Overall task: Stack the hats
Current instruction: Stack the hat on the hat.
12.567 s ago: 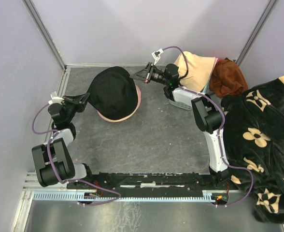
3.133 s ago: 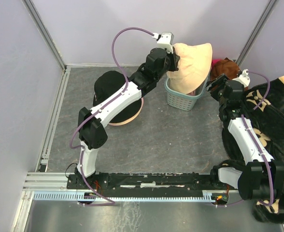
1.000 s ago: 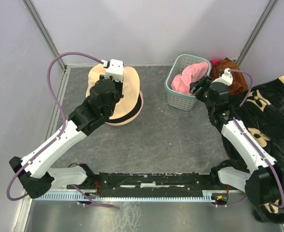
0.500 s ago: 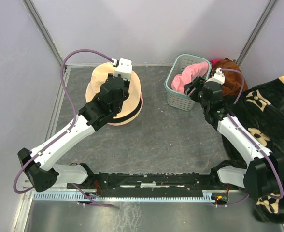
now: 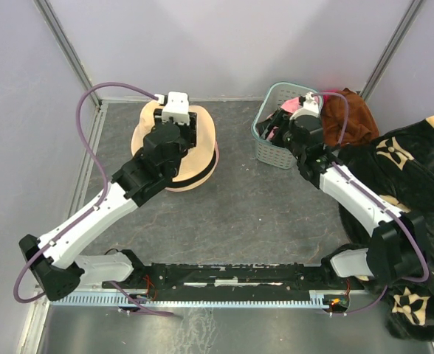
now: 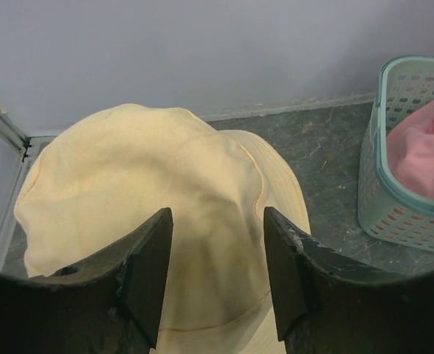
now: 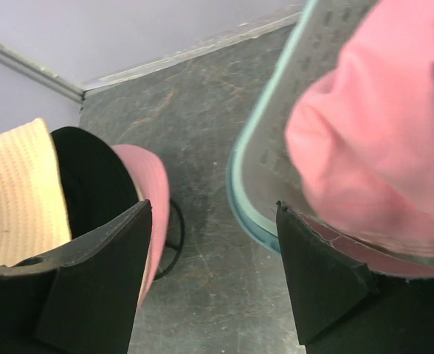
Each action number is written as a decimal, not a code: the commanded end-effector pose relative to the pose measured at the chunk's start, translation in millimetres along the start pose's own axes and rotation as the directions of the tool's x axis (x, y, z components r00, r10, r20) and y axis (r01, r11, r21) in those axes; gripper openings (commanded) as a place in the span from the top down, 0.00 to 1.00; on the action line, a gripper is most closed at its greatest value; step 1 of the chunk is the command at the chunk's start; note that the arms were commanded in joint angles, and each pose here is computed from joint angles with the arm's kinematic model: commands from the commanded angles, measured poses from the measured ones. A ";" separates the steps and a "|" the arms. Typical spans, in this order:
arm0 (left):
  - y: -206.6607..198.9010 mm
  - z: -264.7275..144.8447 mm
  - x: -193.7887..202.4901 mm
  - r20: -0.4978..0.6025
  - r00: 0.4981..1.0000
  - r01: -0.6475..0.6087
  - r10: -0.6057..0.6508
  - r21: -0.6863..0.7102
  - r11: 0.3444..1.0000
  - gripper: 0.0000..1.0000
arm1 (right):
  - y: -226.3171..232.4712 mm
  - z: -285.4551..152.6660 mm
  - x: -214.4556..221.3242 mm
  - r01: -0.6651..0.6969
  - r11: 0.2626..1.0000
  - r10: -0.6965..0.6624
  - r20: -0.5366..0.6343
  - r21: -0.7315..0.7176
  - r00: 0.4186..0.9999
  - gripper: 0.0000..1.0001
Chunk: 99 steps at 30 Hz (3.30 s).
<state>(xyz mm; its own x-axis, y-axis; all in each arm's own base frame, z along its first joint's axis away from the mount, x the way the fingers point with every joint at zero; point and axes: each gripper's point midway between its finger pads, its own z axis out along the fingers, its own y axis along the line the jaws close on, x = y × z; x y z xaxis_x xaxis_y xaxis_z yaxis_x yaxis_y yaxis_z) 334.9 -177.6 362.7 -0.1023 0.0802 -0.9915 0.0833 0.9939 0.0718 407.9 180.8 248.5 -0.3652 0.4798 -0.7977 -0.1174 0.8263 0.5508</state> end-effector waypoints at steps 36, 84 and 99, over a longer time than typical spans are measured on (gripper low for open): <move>177.4 -19.0 61.8 0.118 0.676 0.730 -0.727 -0.242 0.639 0.16 | 150.0 36.8 22.4 -0.023 0.849 -0.020 -0.077 -0.528 0.997 0.24; 159.2 0.1 117.1 0.123 0.202 0.922 -0.972 0.312 0.231 0.40 | 189.0 64.6 51.4 -0.285 0.628 0.139 -0.257 -0.724 0.957 0.36; 157.1 6.1 130.7 0.105 0.173 0.928 -0.979 0.314 0.198 0.94 | 177.9 71.7 63.8 -0.305 0.651 0.156 -0.271 -0.695 0.950 0.67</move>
<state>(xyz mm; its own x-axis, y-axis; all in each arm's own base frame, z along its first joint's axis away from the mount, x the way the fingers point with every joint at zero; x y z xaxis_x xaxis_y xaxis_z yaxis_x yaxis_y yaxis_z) 345.1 -8.6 227.7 -0.0007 -0.9658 -0.2592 0.1647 0.2556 -0.9527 429.8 379.5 258.5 -0.6552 0.4822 -0.5815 -0.5521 0.2196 0.8043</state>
